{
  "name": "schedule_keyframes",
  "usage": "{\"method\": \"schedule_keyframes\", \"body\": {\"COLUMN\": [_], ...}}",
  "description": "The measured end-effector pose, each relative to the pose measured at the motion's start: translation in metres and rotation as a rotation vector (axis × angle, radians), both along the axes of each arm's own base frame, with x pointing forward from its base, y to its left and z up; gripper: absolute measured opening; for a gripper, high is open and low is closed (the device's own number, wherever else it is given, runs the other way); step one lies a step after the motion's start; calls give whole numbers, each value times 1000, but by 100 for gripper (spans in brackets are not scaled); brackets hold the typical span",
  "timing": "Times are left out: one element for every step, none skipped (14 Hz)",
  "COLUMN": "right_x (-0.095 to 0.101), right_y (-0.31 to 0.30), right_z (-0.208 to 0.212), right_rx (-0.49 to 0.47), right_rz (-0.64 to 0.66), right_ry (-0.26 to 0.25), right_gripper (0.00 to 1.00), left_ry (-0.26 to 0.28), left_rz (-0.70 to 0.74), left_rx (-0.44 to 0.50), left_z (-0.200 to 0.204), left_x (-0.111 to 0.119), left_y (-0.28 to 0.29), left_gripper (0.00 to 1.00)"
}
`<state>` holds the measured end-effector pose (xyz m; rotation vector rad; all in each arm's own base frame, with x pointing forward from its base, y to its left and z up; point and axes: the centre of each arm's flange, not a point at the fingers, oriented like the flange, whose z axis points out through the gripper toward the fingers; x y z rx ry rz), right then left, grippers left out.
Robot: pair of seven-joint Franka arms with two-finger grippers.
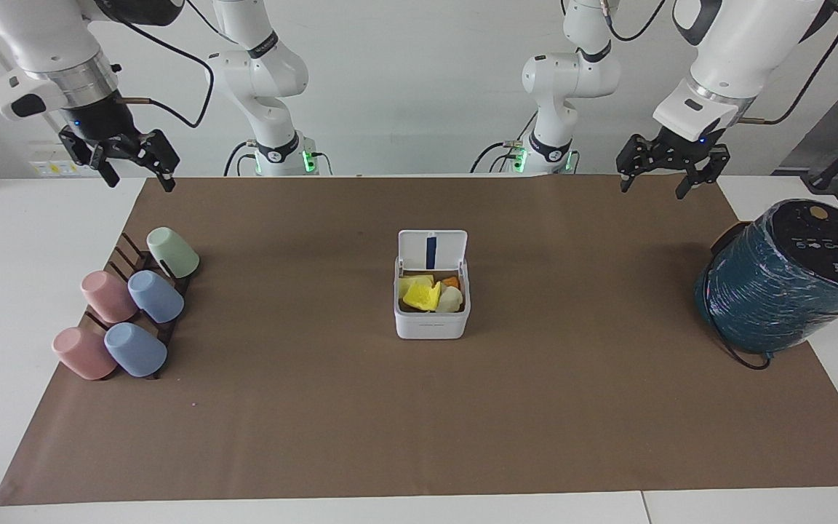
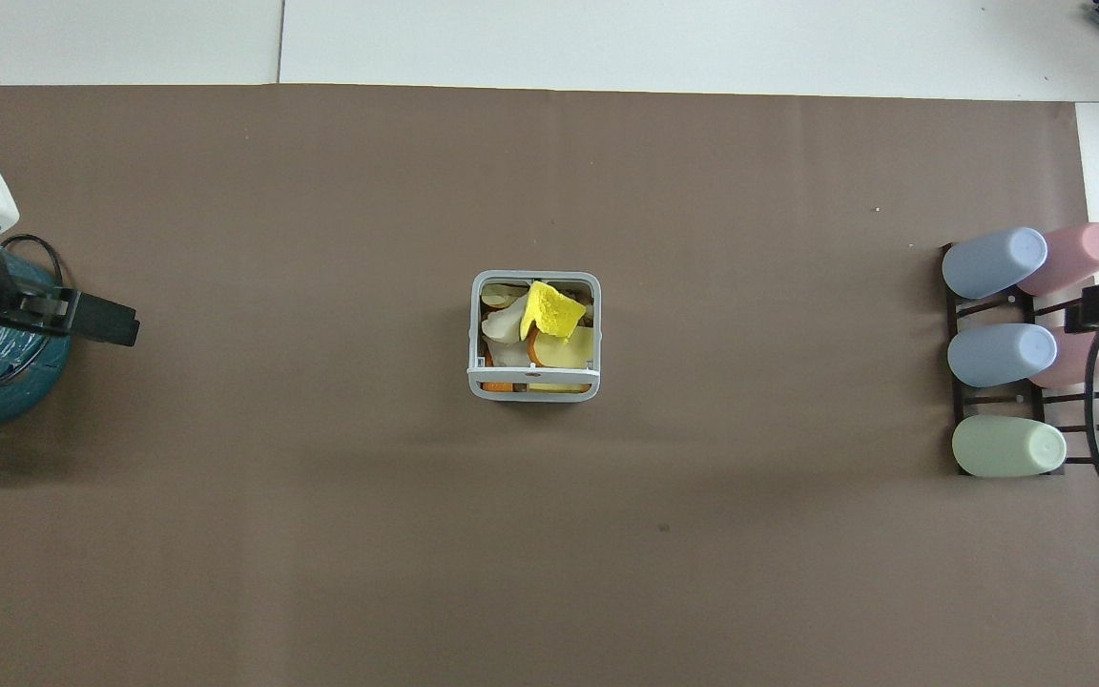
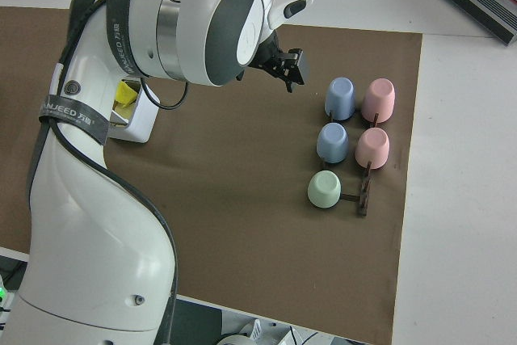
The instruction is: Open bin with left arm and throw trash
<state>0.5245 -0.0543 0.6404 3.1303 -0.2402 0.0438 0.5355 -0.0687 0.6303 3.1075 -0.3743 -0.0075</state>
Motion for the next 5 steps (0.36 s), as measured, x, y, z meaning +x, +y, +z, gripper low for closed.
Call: {"method": "schedule_keyframes", "body": {"right_x": [-2,-3,-4,-4,-4], "right_y": [0,0,0,0,0], "right_z": [0,2,2,2,2], "right_rx": [-1,0,0,0,0], "right_rz": [0,0,0,0,-1], "right_ry": [13,22,26,29,31], "right_gripper": [100,100,100,100,100], "left_ry": [0,0,0,0,0], "left_rz": [0,0,0,0,0], "left_rx": [0,0,0,0,0], "left_z": [0,0,0,0,0], "left_x": [0,0,0,0,0], "left_y": [0,0,0,0,0], "left_gripper": [100,100,100,100,100]}}
